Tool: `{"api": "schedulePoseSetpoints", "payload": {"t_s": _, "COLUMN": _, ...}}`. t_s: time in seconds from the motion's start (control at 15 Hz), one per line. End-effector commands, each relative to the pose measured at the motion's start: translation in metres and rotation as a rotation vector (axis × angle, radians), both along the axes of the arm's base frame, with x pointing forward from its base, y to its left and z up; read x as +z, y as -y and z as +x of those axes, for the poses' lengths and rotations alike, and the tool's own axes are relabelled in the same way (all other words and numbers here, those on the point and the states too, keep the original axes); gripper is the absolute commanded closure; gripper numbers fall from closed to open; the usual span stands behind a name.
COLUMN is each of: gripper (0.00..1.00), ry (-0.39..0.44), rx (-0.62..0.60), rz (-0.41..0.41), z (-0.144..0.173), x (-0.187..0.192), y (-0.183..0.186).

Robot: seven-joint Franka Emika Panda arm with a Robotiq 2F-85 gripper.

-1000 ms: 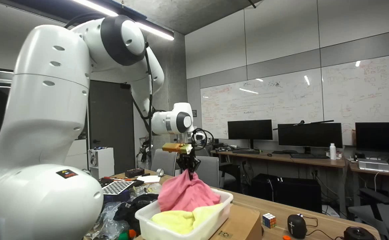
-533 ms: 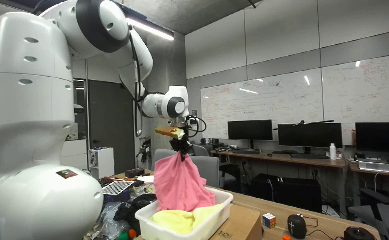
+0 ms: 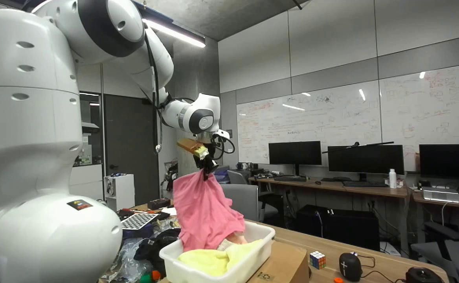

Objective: Remove the clothes from the bowl and put them on the table

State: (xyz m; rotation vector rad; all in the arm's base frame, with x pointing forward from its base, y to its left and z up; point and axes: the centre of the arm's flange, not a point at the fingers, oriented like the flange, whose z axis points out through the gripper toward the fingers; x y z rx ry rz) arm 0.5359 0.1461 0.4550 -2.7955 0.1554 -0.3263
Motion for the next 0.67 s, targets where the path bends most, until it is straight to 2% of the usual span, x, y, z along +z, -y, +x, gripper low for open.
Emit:
{"api": "schedulePoseSetpoints", "payload": {"t_s": 0.0, "gripper": 0.94, "ry": -0.085, "rx": 0.095, "rz": 0.071, "z": -0.004, "x": 0.009, "y": -0.024}}
{"api": "schedulePoseSetpoints", "payload": {"t_s": 0.13, "gripper": 0.94, "ry": -0.16, "rx": 0.145, "rz": 0.093, "z": -0.028, "x": -0.014, "y": -0.041}}
{"api": "schedulePoseSetpoints", "payload": {"t_s": 0.6, "gripper": 0.94, "ry": -0.347, "rx": 0.282, "rz": 0.057, "z": -0.06, "x": -0.064, "y": -0.103}}
